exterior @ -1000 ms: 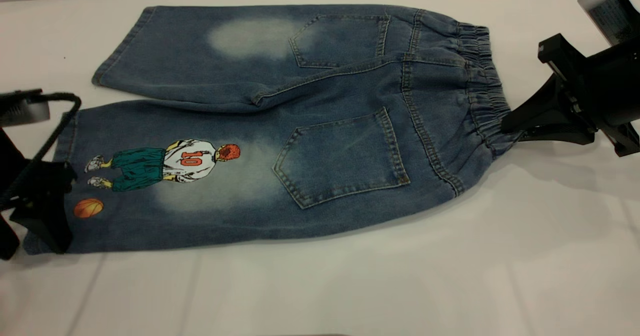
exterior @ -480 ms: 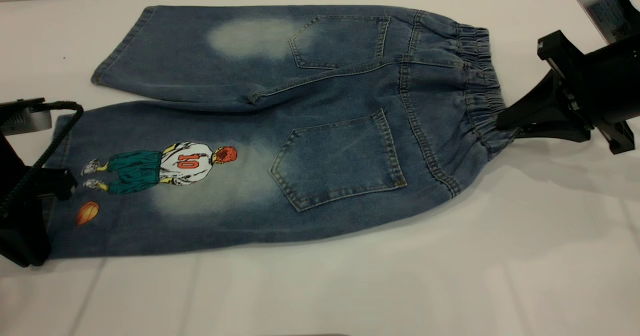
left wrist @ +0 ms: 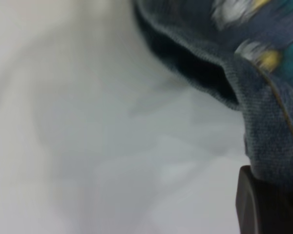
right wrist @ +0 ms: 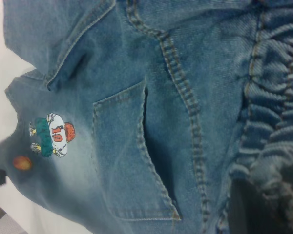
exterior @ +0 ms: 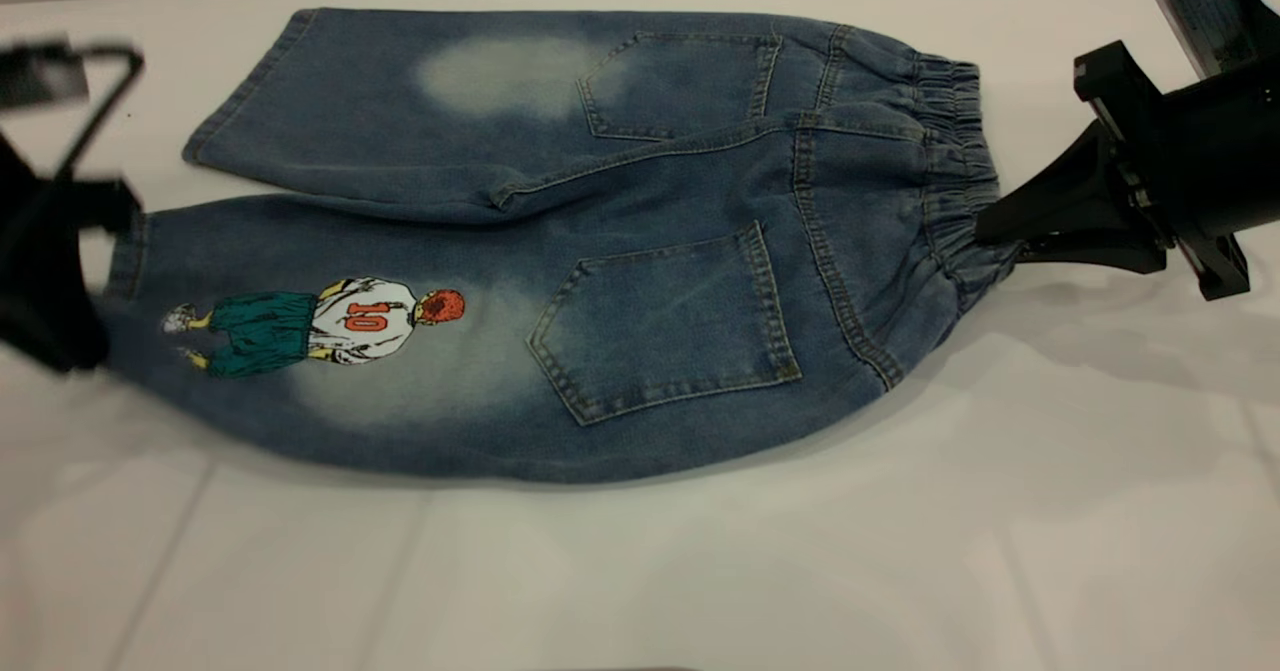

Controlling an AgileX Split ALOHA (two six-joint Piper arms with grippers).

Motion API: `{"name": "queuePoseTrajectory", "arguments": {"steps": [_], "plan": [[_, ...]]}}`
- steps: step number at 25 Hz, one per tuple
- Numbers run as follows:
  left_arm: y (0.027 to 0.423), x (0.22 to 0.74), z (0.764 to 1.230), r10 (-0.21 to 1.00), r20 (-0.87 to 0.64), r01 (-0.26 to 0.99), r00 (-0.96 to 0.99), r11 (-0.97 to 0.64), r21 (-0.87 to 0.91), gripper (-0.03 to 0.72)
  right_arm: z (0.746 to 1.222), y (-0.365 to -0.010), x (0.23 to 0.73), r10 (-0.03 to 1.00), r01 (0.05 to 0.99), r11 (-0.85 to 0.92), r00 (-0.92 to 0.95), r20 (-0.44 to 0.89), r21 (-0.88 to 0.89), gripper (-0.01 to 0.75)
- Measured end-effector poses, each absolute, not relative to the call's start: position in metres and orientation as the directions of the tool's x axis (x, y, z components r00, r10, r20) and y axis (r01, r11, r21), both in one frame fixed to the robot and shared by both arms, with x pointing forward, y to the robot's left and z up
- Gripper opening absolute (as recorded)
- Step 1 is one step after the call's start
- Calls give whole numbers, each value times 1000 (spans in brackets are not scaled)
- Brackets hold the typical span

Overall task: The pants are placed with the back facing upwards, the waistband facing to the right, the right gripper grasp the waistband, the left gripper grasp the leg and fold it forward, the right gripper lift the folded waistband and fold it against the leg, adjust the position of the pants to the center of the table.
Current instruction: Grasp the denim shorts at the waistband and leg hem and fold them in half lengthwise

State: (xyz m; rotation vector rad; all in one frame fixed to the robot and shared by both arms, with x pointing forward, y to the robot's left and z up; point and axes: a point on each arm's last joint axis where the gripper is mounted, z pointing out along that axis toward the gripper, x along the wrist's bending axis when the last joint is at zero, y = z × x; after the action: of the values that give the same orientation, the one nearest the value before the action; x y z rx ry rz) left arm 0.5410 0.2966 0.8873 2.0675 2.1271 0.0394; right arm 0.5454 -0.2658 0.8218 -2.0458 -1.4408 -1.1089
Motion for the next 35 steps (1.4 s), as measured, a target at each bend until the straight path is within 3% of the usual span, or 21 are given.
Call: {"name": "queuePoseTrajectory", "arguments": {"steps": [15, 26, 35], "plan": [[281, 590, 950, 962, -245, 907, 121, -7, 421, 36, 863, -266, 591, 552, 898, -363, -6, 834, 247, 32], [284, 625, 993, 970, -185, 786, 159, -11, 618, 36, 901, -272, 640, 557, 853, -391, -78, 827, 344, 32], [291, 639, 982, 985, -136, 737, 105, 15, 675, 36, 915, -285, 667, 637, 779, -473, -20, 771, 411, 32]]}}
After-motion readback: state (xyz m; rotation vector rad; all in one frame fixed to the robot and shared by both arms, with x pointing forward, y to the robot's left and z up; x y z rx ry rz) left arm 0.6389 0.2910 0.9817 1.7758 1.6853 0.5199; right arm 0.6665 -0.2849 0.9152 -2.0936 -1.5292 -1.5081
